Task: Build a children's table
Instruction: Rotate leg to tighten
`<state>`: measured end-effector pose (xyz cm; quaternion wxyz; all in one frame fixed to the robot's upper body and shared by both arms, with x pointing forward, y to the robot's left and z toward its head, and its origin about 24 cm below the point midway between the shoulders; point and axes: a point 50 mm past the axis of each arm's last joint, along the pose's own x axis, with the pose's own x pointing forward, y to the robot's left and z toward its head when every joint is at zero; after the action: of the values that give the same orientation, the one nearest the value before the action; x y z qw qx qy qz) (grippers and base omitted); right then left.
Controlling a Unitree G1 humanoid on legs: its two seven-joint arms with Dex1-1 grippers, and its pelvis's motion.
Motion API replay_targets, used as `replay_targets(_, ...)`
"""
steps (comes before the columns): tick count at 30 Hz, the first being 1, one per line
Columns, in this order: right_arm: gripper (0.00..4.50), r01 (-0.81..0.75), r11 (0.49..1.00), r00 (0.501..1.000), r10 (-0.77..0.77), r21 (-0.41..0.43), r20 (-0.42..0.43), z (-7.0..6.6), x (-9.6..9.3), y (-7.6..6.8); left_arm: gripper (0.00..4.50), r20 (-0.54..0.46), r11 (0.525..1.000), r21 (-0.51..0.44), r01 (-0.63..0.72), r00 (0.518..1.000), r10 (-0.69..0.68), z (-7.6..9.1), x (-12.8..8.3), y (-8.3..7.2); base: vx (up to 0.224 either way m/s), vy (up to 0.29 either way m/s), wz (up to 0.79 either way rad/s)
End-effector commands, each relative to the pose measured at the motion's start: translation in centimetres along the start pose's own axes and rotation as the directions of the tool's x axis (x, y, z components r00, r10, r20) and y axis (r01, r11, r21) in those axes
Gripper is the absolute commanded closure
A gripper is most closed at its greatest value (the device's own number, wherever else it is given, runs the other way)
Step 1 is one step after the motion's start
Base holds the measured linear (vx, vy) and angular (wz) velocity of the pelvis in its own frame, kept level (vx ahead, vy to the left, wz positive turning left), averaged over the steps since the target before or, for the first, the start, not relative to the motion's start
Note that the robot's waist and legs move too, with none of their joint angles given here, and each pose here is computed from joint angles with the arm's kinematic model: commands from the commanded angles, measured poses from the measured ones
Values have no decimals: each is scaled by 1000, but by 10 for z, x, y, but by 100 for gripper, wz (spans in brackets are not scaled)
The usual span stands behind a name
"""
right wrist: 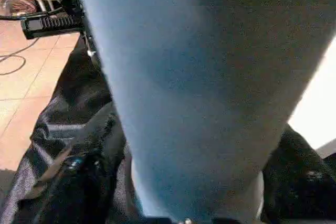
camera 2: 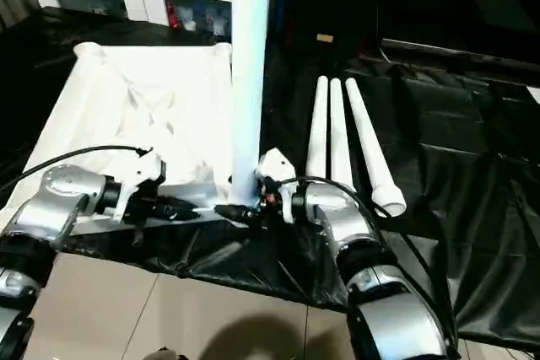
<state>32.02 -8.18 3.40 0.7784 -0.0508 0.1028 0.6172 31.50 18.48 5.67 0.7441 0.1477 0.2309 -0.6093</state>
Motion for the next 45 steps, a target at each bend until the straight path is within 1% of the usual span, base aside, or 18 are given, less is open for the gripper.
replay_targets(1, 145, -163, 986, 985, 164, 17, -56, -10, 17, 20, 450, 68, 1000, 5, -8, 998, 7, 8, 7, 0, 0, 0, 0)
replay_targets(7, 175, -162, 986, 985, 163, 24, -50, -9, 18, 21, 450, 61, 1000, 6, -18, 998, 18, 7, 8, 0, 0, 0, 0)
replay_targets(12, 181, 59, 992, 998, -58, 109, -10, -9, 34, 14, 450, 42, 994, 1, -109, 993, 109, 10, 20, 6, 0, 0, 0)
replay_targets(14, 181, 270, 949, 963, -268, 162, -36, -8, 49, 8, 450, 28, 979, -28, -203, 979, 204, 16, 33, 13, 0, 0, 0)
replay_targets(15, 181, 270, 949, 963, -268, 162, -36, -8, 49, 8, 450, 28, 979, -28, -203, 979, 204, 16, 33, 13, 0, 0, 0)
replay_targets(16, 181, 346, 920, 938, -343, 183, -51, -8, 54, 6, 450, 25, 971, -41, -237, 971, 238, 19, 38, 16, 0, 0, 0)
replay_targets(17, 181, 476, 856, 879, -467, 203, -92, -6, 65, 4, 450, 35, 947, -63, -316, 947, 318, 27, 49, 22, 0, 0, 0)
replay_targets(24, 181, 555, 812, 832, -547, 180, -94, 7, 83, 6, 450, 37, 918, -65, -391, 919, 393, 39, 61, 28, 0, 0, 0)
replay_targets(25, 181, 553, 815, 832, -549, 175, -74, 11, 85, 5, 450, 34, 918, -61, -391, 919, 393, 39, 61, 28, 0, 0, 0)
replay_targets(26, 126, 551, 816, 833, -550, 173, -60, 13, 85, 5, 450, 32, 919, -59, -391, 919, 393, 38, 61, 28, 0, 0, 0)
replay_targets(29, 112, 520, 832, 848, -530, 192, -1, 17, 78, -1, 450, 12, 932, -36, -361, 932, 361, 31, 55, 27, 0, 0, 0)
replay_targets(32, 66, 461, 870, 879, -474, 177, 42, 19, 69, -4, 450, -2, 951, 4, -310, 951, 310, 23, 48, 23, 0, 0, 0)
replay_targets(34, 61, 456, 873, 882, -469, 174, 44, 19, 69, -4, 450, -3, 952, 7, -305, 952, 305, 23, 47, 23, 0, 0, 0)
replay_targets(35, 57, 374, 921, 923, -382, 112, 56, 18, 62, -3, 450, -24, 963, 29, -266, 963, 267, 16, 39, 21, 0, 0, 0)
replay_targets(37, 46, 346, 934, 935, -351, 87, 56, 18, 59, -3, 450, -31, 967, 39, -253, 967, 255, 14, 37, 20, 0, 0, 0)
replay_targets(39, 46, 189, 982, 980, -190, 28, 56, 14, 45, -1, 450, -44, 982, 62, -179, 982, 182, 6, 25, 16, 0, 0, 0)
replay_targets(42, 46, 111, 994, 993, -111, 1, 49, 13, 38, 1, 450, -41, 988, 68, -140, 989, 143, 5, 20, 13, 0, 0, 0)
replay_targets(45, 46, -49, 997, 999, 48, -56, -14, 6, 21, 5, 450, -47, 995, 79, -55, 997, 59, 3, 12, 7, 0, 0, 0)
